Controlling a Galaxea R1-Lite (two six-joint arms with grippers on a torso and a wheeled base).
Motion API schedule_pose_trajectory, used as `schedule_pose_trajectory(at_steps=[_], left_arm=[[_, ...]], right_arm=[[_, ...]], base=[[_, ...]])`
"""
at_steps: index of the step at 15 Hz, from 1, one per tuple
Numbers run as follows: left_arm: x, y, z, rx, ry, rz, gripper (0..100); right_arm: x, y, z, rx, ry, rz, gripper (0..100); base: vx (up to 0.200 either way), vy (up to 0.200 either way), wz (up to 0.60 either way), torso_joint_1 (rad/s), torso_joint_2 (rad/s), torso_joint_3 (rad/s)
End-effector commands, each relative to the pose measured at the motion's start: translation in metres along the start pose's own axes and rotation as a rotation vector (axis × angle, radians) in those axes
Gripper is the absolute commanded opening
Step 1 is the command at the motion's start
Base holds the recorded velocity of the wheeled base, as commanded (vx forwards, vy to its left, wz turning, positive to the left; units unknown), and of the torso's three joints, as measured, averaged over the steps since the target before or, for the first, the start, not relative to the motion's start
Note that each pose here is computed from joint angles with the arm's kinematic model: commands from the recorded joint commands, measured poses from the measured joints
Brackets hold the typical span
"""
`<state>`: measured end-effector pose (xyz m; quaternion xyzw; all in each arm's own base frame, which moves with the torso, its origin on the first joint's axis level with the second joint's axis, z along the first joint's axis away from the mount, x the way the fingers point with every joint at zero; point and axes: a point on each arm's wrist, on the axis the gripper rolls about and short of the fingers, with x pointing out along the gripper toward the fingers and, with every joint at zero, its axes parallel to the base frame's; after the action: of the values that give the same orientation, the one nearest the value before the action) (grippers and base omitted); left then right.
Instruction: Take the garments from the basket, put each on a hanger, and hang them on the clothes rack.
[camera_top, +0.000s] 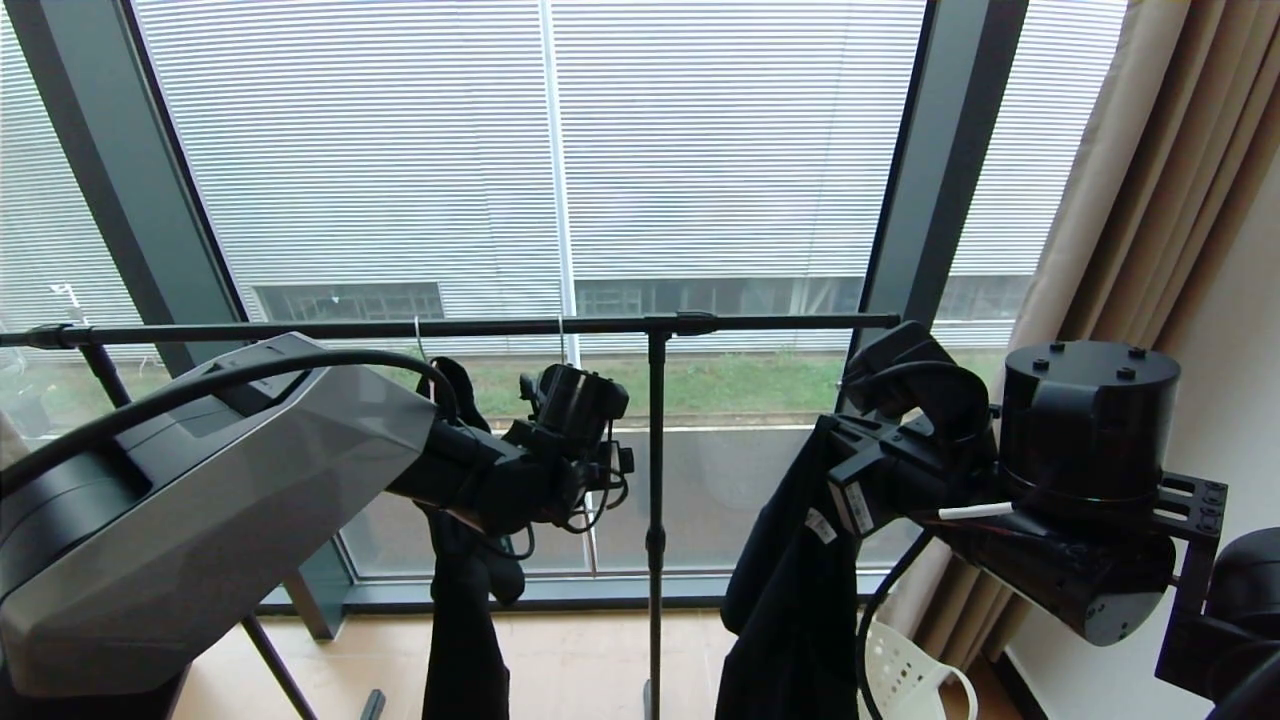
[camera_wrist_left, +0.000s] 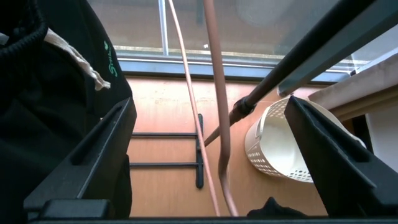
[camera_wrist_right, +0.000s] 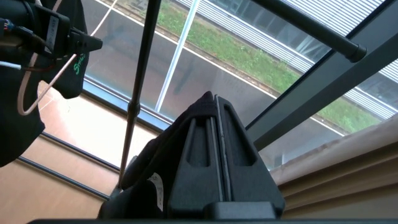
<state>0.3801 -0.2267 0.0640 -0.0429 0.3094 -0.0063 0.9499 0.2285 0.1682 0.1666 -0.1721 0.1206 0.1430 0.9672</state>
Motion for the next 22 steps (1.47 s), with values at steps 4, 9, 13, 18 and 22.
schedule_pose_trajectory(at_steps=[4, 9, 13, 18, 22], left_arm=[[0.0, -0.002, -0.003, 0.01, 0.007, -0.002, 0], [-0.002, -0.004, -0.001, 0.008, -0.001, -0.007, 0], [-0.034, -0.004, 0.017, 0.001, -0.05, -0.042, 0], [-0.111, 0.004, 0.017, 0.097, -0.071, -0.131, 0], [-0.15, 0.028, 0.002, 0.135, -0.029, -0.205, 0]], right_arm=[[0.0, 0.0, -0.001, 0.0, 0.0, 0.0, 0], [0.0, 0.0, -0.002, -0.001, 0.002, 0.0, 0], [0.0, 0.0, -0.001, 0.0, 0.0, 0.0, 0], [0.003, 0.002, -0.003, -0.009, 0.009, 0.002, 0], [0.004, 0.003, -0.004, -0.011, 0.014, 0.002, 0]], base=[[0.0, 0.0, 0.0, 0.0, 0.0, 0.0], [0.0, 0.0, 0.0, 0.0, 0.0, 0.0], [0.0, 0.0, 0.0, 0.0, 0.0, 0.0], [0.0, 0.0, 0.0, 0.0, 0.0, 0.0], [0.0, 0.0, 0.0, 0.0, 0.0, 0.0]])
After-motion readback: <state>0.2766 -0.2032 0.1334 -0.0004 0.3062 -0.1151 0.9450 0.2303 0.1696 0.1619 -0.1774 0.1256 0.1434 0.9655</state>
